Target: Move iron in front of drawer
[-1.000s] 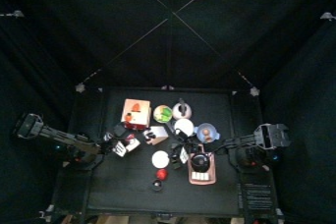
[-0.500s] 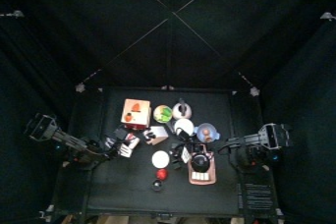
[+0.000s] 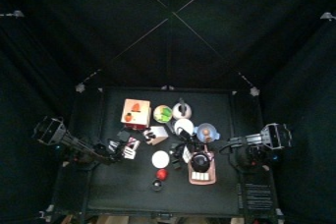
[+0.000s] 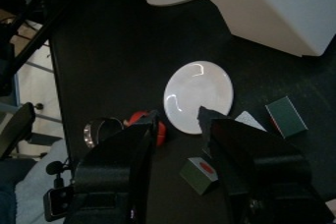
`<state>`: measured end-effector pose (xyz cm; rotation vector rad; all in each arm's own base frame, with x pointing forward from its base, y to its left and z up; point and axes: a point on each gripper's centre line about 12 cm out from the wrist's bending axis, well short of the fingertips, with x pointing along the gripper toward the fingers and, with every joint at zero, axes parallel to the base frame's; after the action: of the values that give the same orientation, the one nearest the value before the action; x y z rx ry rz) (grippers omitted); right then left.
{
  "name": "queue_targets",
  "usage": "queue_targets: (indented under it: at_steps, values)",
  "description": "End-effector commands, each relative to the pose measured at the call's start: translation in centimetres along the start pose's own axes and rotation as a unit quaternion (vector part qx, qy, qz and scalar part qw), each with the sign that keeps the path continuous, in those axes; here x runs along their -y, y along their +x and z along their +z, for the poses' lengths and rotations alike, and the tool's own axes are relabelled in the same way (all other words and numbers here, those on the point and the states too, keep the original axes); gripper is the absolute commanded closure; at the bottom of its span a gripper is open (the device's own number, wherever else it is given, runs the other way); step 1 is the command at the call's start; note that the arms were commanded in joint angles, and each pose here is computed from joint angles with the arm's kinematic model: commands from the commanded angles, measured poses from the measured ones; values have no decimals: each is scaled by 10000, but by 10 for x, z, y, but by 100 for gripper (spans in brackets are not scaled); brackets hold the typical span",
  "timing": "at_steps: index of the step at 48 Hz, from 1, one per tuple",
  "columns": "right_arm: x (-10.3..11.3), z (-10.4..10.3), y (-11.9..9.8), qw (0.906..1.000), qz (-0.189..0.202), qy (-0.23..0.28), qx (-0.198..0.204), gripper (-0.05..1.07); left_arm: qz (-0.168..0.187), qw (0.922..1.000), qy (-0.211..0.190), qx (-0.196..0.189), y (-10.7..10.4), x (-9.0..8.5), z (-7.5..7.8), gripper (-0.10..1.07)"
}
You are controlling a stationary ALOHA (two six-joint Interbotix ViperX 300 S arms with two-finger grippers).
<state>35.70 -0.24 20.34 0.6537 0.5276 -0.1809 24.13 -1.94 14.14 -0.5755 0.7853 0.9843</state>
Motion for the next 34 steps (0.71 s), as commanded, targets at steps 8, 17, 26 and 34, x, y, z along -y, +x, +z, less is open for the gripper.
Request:
queue_targets:
  at_steps: [8, 17, 26, 34]
  values:
    - [-1, 26, -28, 9990, 73, 58, 434, 25, -220, 9996, -3, 175, -8, 5, 9, 13]
    - [8, 27, -37, 9986, -4, 90, 522, 25, -243, 9995, 14, 199, -8, 5, 10, 13]
    - [11, 26, -38, 9986, -33, 102, 516, 25, -263, 9993, 57, 252, -9, 5, 12, 13]
    - [15, 24, -38, 9987, -87, 127, 491, 25, -300, 9988, 58, 392, -15, 0, 18, 13]
